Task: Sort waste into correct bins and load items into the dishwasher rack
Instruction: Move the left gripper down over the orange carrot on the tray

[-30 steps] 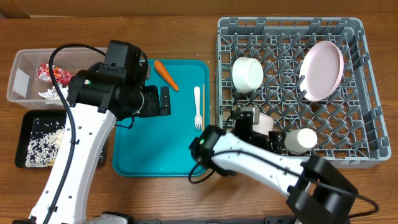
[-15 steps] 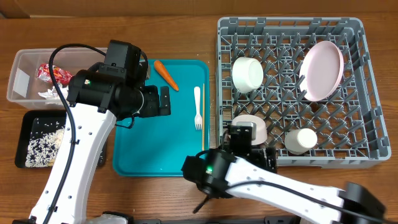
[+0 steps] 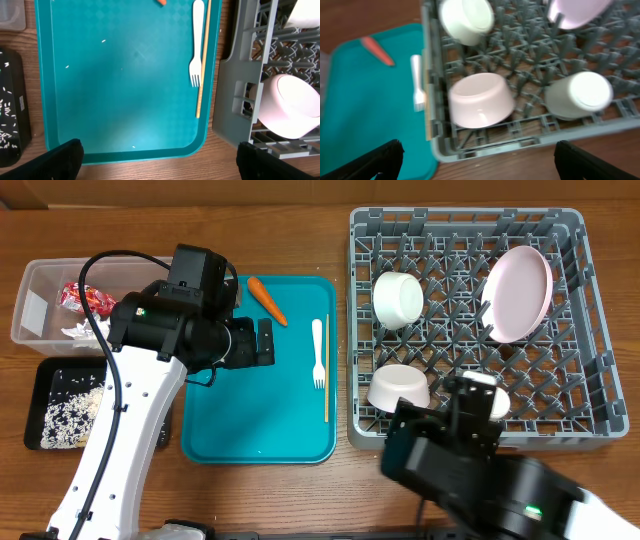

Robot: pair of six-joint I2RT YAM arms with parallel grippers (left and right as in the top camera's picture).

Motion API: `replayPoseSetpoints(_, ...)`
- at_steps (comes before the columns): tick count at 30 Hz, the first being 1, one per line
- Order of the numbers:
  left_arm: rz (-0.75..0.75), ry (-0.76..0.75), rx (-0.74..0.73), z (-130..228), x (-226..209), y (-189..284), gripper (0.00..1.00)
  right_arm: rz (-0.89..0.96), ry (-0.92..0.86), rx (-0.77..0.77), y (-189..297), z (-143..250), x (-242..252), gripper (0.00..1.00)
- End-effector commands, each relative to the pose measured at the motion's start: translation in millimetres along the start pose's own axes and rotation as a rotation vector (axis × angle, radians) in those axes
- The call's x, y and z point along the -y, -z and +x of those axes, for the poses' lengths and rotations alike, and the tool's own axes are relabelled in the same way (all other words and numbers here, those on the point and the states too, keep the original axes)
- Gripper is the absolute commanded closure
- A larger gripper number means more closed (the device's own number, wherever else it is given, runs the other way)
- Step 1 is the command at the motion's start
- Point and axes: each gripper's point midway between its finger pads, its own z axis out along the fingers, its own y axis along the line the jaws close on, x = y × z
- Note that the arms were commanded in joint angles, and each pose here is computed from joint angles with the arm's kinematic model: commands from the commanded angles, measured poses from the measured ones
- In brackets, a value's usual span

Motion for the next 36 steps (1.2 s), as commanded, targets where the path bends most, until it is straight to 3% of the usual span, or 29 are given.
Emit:
replayPoseSetpoints(1,0.003,-0.019,0.032,-5.3,1.5,7.6,0.0,-0.125,0.065,-0.034,15.9,-6.7,-4.2,0.0)
replayPoseSetpoints(6,0.004,-0.019,0.033,-5.3,1.5,7.6,0.0,-0.211,0.097,-0.101,18.7,-3.5,-11.2,0.0)
replayPoseSetpoints(15,0.032,-0.024,0.117,-25.8,8.8,9.2,0.0,-0.156,0.128,-0.148,4.2,5.3,-17.0,0.0)
replayPoseSetpoints(19,0.014,-0.026,0.248,-56.5,9.1,14.6,0.03,-0.129,0.146,-0.165,-2.9,9.2,-20.3,0.0)
replayPoseSetpoints(20,0.036,0.058,0.275,-64.6,12.0,14.4,0.09,-0.118,0.153,-0.172,-5.9,10.9,-21.7,0.0)
replayPoseSetpoints(22,0.051,0.144,0.286,-72.0,15.5,9.0,0.09,-0.106,0.161,-0.179,-9.2,12.7,-23.1,0.0)
replayPoseSetpoints(26,0.05,0.241,0.284,-89.7,20.7,-19.6,0.16,-0.118,0.152,-0.171,-12.6,11.0,-31.4,0.0)
replayPoseSetpoints(36,0.025,0.387,0.15,-120.5,22.6,-130.9,0.16,-0.12,0.151,-0.17,-12.7,10.8,-32.0,0.0)
